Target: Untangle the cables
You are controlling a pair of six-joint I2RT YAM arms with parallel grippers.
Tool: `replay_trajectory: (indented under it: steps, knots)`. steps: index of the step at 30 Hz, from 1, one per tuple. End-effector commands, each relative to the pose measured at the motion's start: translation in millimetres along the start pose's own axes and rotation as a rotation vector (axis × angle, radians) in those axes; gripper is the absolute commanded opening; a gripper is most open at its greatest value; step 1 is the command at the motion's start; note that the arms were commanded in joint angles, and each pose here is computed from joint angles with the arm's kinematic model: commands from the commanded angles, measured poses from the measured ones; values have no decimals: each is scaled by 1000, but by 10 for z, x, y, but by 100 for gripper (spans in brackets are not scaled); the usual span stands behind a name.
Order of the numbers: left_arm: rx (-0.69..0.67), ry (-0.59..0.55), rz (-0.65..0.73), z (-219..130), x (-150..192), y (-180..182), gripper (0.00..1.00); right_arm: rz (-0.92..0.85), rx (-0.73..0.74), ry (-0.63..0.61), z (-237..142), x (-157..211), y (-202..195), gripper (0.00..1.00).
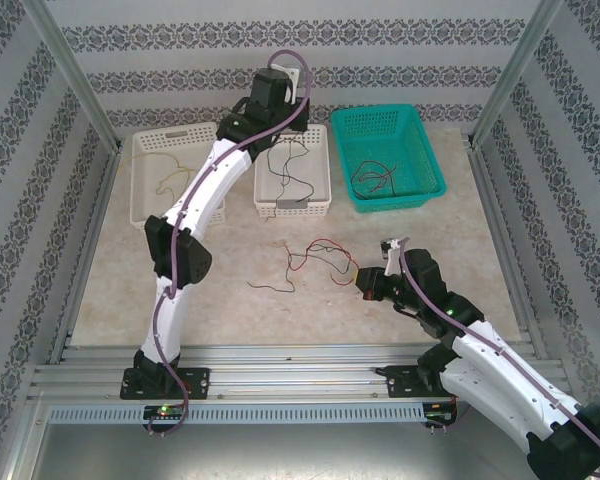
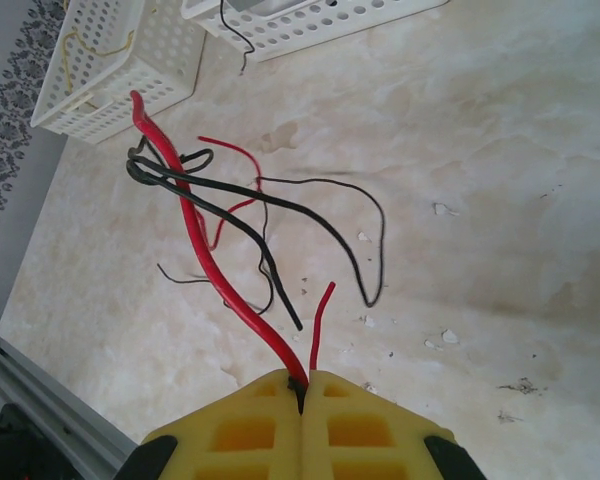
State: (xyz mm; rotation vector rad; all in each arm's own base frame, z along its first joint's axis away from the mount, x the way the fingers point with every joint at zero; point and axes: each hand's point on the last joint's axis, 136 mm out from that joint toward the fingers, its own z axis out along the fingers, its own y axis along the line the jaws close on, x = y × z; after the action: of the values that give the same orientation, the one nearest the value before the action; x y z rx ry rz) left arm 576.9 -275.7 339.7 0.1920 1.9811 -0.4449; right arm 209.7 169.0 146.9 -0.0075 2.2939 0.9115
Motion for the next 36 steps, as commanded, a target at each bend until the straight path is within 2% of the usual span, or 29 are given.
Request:
replay_trajectory:
  steps: [1,6,10,18,22,29,36]
  knots:
    - [35,-146,-28,-227,-510,-89,0,-32,7,-19,-7,-8,-6,0]
    - [88,-307,-39,-749,-1102,-253,0,-30,10,-14,15,16,-29,0]
    - [103,-354,-37,-962,-1269,-300,0,-33,12,-3,36,31,-37,0]
    - [100,-427,-32,-1105,-1458,-308,0,-32,16,6,68,52,-56,0]
    - [64,-353,-17,-805,-1212,-202,0,-31,7,9,70,53,-36,0]
    - [8,-181,-22,-177,-544,-18,0,-33,4,20,60,105,-51,0]
    - [-15,-62,-62,189,156,143,0,-28,12,22,63,134,-85,0]
